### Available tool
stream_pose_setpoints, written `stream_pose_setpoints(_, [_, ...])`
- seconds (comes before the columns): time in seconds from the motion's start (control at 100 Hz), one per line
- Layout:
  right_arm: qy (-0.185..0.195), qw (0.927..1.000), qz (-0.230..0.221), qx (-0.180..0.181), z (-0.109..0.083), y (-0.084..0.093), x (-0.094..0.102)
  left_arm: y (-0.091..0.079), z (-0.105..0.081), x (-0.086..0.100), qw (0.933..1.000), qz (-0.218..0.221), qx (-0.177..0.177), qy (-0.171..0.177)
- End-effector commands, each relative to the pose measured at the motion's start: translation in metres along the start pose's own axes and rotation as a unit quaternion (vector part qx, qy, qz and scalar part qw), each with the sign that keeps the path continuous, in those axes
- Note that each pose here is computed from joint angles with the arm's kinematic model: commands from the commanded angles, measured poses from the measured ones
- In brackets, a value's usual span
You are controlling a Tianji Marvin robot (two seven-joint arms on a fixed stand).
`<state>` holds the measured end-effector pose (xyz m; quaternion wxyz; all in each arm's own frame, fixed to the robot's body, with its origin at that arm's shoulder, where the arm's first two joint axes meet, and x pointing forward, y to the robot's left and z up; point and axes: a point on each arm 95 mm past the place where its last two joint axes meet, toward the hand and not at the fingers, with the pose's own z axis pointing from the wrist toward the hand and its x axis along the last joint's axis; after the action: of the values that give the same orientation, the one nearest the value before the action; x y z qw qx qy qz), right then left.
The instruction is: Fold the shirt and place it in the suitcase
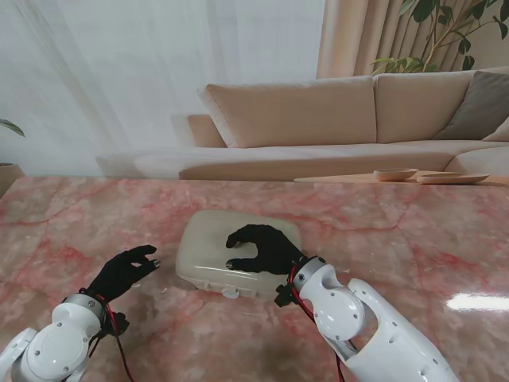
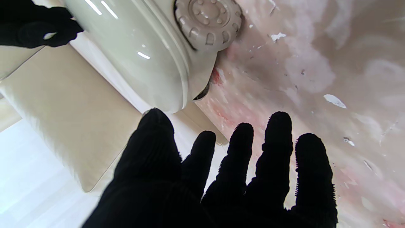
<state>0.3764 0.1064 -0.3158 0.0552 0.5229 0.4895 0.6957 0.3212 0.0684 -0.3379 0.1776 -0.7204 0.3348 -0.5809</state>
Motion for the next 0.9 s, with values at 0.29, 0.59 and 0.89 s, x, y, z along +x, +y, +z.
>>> stream_pose_setpoints(0.29, [-0.038,0.9966,0.015,0.071,-0.014,-0.032,-0.033,-0.014,-0.034,0.036,0.9958,-0.050,-0.005,0.077])
stream_pose_setpoints(0.59, [-0.041,0.9953,0.023,0.085,-0.014,-0.034,-0.037,0.004,-0.042,0.053,0.9741,-0.149,-0.111,0.129])
stream_pose_setpoints(0.89, [-0.043,0.9944,0.025,0.094,-0.014,-0.034,-0.039,0.022,-0.047,0.042,0.9552,-0.182,-0.209,0.103])
